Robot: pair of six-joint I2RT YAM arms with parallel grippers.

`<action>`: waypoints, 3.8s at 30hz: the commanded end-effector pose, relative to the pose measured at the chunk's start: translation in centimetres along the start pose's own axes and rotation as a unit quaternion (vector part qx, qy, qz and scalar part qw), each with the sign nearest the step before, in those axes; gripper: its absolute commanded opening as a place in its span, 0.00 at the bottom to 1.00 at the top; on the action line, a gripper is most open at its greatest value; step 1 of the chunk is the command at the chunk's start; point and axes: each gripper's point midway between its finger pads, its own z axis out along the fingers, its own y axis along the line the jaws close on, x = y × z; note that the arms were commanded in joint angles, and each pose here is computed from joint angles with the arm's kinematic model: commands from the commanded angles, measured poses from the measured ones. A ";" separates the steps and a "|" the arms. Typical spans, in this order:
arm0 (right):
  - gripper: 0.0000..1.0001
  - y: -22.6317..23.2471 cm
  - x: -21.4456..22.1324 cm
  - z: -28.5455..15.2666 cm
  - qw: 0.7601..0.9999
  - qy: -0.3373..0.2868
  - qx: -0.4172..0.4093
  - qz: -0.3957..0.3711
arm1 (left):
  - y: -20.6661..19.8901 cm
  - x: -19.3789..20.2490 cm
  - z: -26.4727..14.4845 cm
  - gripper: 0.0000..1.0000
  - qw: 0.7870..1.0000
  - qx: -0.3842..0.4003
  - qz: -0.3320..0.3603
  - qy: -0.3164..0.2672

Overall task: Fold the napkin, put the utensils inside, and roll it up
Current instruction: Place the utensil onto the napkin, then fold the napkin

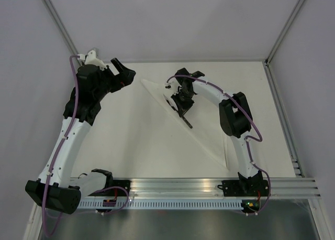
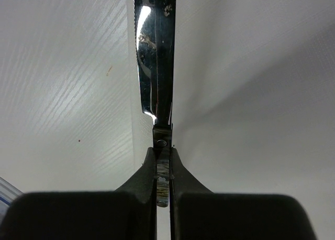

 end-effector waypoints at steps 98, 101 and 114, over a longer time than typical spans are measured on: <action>0.55 -9.1 -1.1 -16.8 0.964 -0.209 0.004 0.167 | -10.7 11.6 1.4 1.00 0.963 0.207 0.163 0.050; 0.55 -12.3 0.3 -20.0 0.944 -0.255 0.016 0.210 | -12.9 16.8 0.5 0.99 0.944 0.244 0.215 0.059; 0.54 -17.1 3.8 -21.8 0.915 -0.296 0.034 0.271 | -17.0 35.5 -3.7 0.82 0.836 0.333 0.418 0.121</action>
